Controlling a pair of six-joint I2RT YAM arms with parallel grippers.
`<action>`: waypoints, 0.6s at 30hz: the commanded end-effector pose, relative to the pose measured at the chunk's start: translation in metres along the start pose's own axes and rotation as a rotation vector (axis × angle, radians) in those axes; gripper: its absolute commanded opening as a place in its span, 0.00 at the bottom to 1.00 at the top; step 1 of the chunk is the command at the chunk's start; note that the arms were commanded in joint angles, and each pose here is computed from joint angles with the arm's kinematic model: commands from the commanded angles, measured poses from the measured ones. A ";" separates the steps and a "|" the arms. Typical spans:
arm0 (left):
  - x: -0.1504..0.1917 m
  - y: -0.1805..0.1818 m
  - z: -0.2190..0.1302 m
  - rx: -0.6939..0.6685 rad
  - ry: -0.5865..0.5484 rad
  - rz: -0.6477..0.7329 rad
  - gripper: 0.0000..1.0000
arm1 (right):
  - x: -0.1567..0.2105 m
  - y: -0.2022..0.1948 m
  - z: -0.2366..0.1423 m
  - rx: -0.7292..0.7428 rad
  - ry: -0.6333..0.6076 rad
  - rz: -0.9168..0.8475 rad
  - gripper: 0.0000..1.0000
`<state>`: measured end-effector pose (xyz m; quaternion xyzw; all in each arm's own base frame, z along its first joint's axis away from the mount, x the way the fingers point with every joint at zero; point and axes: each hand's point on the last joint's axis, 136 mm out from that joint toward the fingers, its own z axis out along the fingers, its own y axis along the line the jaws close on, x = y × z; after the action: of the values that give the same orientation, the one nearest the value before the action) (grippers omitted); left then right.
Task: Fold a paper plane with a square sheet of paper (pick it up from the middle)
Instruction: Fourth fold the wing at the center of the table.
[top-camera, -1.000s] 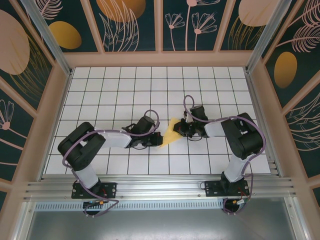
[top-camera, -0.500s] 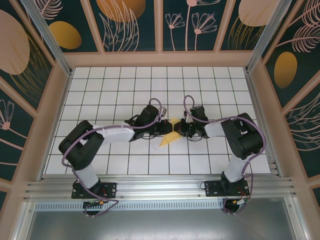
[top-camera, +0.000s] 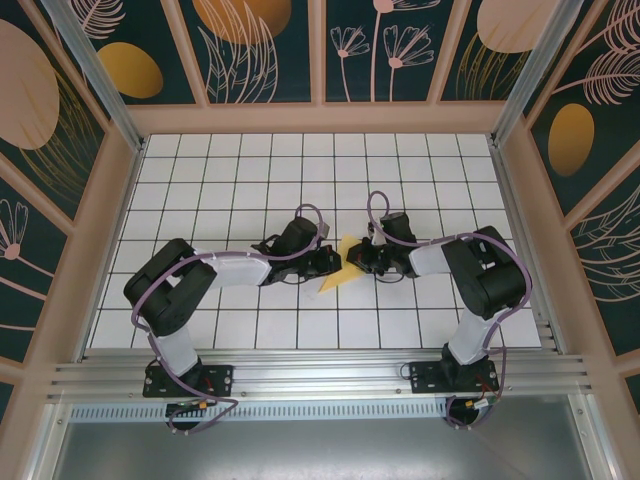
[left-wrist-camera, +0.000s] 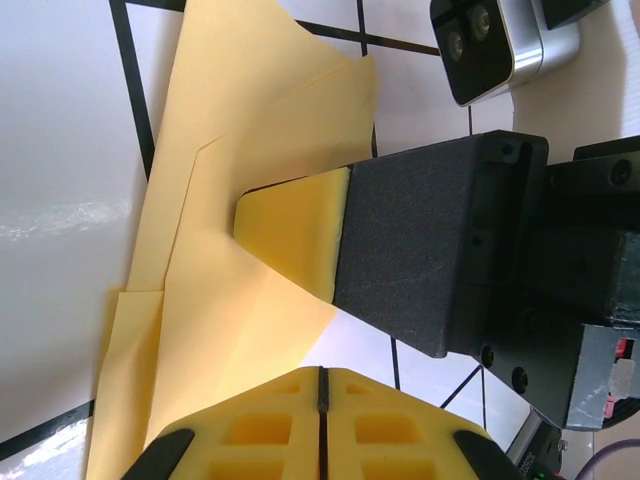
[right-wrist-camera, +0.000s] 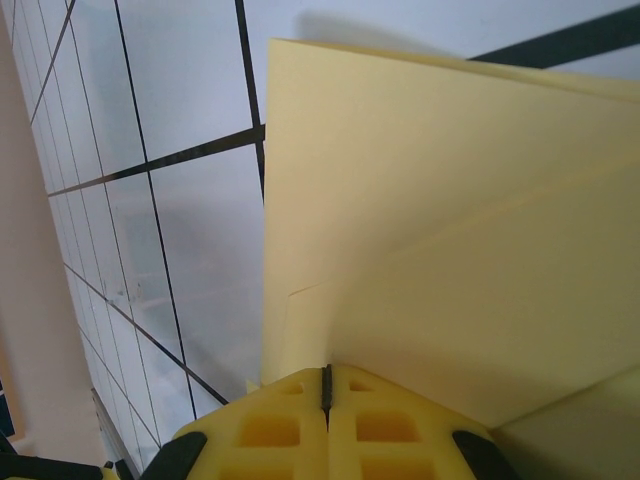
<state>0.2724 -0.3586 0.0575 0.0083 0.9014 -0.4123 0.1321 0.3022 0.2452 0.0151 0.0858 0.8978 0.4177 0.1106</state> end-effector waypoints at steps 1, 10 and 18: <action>0.004 0.002 0.007 0.028 0.020 -0.019 0.10 | 0.029 -0.077 0.003 0.270 0.027 0.096 0.05; 0.017 0.030 0.022 -0.048 0.071 -0.048 0.12 | 0.030 -0.080 0.004 0.274 0.033 0.100 0.05; 0.046 0.088 0.012 -0.246 0.117 -0.052 0.09 | 0.030 -0.083 0.003 0.294 0.029 0.104 0.05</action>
<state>0.2647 -0.3538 0.0141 0.0026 0.9174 -0.3854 0.0990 0.3031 0.2454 0.0150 0.0867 0.8974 0.4172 0.1142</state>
